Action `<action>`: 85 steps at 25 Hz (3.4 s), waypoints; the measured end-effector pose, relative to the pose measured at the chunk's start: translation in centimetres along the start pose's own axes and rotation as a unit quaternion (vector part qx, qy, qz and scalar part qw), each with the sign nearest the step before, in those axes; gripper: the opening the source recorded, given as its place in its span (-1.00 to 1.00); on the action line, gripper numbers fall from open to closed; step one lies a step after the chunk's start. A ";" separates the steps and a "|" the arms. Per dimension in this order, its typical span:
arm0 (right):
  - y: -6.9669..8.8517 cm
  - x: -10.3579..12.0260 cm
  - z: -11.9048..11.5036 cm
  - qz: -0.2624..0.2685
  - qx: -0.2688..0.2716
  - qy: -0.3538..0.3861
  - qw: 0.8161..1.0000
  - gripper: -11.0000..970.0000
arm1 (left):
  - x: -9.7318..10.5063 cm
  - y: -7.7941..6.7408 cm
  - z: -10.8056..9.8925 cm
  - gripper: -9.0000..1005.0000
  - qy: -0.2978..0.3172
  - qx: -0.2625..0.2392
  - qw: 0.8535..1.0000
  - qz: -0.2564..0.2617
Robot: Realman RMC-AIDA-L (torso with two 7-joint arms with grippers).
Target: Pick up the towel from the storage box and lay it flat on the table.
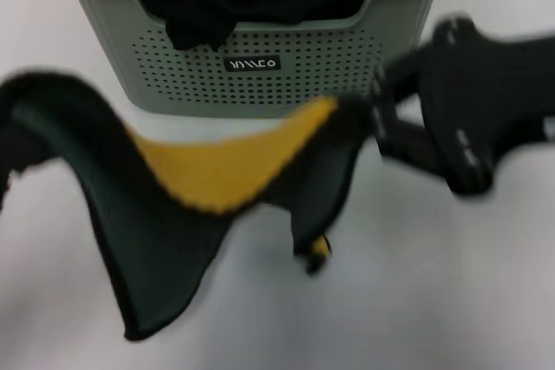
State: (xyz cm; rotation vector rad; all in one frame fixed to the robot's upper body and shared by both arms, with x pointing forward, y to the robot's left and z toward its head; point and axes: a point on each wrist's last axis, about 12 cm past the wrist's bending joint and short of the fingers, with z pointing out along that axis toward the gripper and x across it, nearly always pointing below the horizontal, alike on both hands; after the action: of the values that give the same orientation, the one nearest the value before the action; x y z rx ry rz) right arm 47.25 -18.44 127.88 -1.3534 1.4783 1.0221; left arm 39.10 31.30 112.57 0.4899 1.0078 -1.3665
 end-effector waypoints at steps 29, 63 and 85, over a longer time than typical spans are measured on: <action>-9.6 14.8 1.7 0.272 0.046 0.053 0.960 -0.97 | 9.1 7.9 2.6 -0.95 0.124 -0.146 0.975 -0.109; -16.4 10.7 8.1 0.201 0.139 0.290 0.925 -0.96 | 7.8 15.4 -0.4 -0.86 0.262 -0.366 0.891 -0.060; -11.3 7.0 1.4 0.112 0.166 0.190 0.961 0.33 | 4.6 12.0 -2.5 0.57 0.145 -0.338 0.930 -0.024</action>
State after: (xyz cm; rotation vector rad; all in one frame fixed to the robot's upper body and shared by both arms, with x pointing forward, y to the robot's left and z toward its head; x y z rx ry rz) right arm 58.36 -19.99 120.57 -1.1978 2.0266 0.6242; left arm 49.26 33.01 104.48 0.1412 1.6547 -0.9128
